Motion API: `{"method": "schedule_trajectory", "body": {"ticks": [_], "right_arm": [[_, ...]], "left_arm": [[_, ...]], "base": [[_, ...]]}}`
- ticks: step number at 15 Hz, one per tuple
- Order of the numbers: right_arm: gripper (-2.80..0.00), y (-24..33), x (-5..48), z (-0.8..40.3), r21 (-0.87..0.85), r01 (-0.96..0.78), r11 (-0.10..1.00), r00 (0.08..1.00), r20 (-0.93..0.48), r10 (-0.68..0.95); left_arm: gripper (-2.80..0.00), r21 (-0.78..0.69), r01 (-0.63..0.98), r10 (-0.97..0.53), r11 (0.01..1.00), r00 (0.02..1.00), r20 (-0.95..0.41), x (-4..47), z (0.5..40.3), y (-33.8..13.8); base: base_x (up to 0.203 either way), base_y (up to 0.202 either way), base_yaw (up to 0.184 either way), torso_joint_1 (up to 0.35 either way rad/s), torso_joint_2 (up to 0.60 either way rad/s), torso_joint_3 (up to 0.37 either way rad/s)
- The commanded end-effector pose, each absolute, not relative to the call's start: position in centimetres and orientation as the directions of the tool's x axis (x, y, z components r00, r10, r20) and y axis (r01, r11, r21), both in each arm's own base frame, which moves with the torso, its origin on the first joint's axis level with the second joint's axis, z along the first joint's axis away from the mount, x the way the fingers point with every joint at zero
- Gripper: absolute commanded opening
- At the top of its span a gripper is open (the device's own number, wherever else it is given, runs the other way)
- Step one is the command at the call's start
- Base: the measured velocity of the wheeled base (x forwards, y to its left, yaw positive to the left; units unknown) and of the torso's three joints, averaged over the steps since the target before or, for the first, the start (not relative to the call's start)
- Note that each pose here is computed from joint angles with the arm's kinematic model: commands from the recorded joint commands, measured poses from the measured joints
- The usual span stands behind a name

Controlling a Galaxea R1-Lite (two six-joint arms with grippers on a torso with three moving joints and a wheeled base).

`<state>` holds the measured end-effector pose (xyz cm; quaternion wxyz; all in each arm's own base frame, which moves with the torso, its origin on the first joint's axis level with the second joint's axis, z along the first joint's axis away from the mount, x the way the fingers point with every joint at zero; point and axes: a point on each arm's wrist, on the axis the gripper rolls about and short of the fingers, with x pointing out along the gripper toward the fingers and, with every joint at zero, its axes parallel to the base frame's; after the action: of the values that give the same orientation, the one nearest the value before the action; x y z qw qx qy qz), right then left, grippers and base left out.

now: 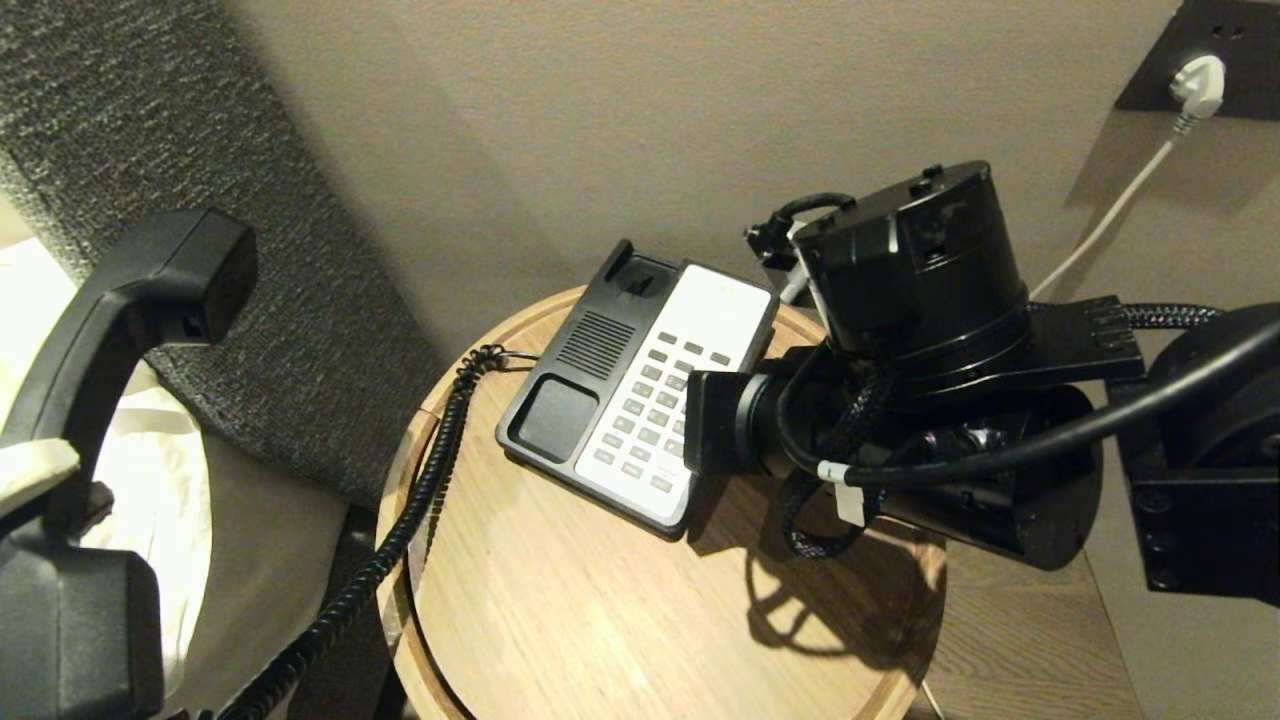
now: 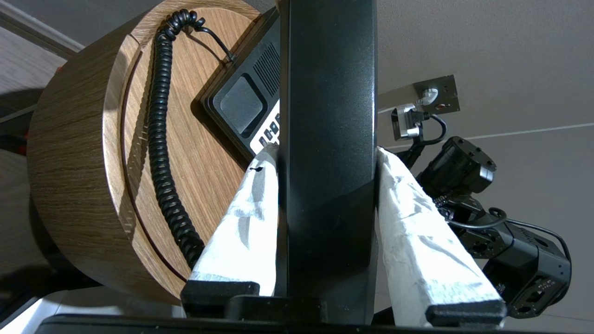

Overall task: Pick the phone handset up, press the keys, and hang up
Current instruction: Dial the number

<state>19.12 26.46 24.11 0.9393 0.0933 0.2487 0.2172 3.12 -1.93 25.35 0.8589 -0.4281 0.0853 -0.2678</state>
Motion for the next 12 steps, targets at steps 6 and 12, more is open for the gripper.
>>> {"method": "schedule_trajectory", "body": {"ticks": [6, 12], "right_arm": [[-2.80, 26.98, 18.95, 23.37, 0.285, -0.356, 0.890, 0.772, -0.447, 0.452], [-2.80, 27.05, 19.02, 23.14, 0.280, -0.354, 0.892, 0.772, -0.451, 0.448]], "left_arm": [[-2.80, -0.784, 0.389, -0.533, 0.484, 0.841, 0.089, 3.01, 25.39, -1.87], [-2.80, -0.784, 0.390, -0.533, 0.483, 0.841, 0.090, 2.98, 25.40, -1.85]], "base": [[0.000, 0.000, 0.000, 0.000, 0.00, 0.000], [0.000, 0.000, 0.000, 0.000, 0.00, 0.000]]}}
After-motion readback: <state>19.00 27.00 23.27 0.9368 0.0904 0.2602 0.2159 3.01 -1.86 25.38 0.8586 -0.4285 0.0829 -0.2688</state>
